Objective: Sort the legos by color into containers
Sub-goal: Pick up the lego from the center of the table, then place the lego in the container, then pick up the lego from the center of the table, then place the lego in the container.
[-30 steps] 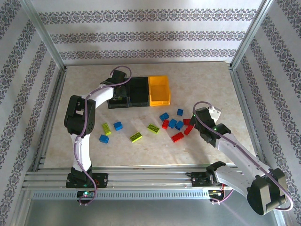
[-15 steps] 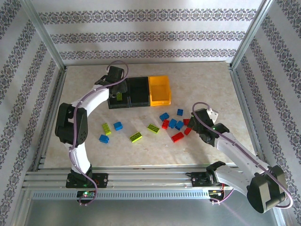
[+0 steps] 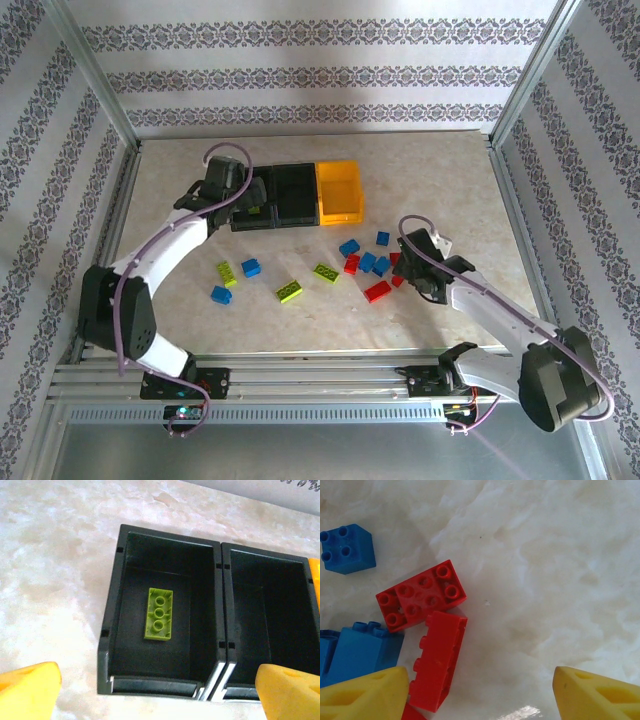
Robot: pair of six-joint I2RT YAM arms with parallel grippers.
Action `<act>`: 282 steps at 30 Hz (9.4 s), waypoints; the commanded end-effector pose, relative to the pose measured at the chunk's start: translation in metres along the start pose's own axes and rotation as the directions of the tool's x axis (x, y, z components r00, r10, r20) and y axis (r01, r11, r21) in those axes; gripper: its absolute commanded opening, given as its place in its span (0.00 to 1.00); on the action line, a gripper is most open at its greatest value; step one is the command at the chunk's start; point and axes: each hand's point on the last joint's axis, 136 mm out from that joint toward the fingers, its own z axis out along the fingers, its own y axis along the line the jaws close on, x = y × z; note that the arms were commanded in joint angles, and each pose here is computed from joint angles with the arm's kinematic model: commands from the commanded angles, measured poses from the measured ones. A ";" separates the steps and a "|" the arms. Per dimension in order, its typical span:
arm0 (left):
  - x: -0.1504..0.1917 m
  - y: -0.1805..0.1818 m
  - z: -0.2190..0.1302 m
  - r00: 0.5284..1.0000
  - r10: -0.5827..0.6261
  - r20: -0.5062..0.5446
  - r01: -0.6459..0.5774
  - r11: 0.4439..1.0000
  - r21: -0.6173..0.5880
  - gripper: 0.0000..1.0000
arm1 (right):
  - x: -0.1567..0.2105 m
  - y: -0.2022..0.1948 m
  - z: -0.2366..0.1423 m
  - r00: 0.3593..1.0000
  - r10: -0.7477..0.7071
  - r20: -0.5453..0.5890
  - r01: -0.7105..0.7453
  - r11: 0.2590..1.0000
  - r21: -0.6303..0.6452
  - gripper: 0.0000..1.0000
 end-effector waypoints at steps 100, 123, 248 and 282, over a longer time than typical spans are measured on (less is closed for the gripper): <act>0.067 0.100 -0.049 0.984 -0.108 0.143 0.130 0.978 -0.160 1.00 | 0.005 0.088 0.032 0.983 -0.114 -0.144 0.104 0.992 -0.075 0.30; 0.071 0.105 -0.057 0.984 -0.108 0.142 0.131 0.978 -0.164 1.00 | -0.101 0.239 0.008 0.905 -0.397 0.154 0.422 0.884 -0.201 0.27; 0.079 0.111 -0.061 0.981 -0.123 0.150 0.145 0.979 -0.146 1.00 | -0.124 0.251 0.043 0.898 -0.435 0.061 0.438 0.873 -0.215 0.23; 0.072 0.113 -0.071 0.982 -0.105 0.156 0.130 0.978 -0.164 1.00 | -0.133 0.271 0.058 0.904 -0.426 0.045 0.423 0.871 -0.249 0.47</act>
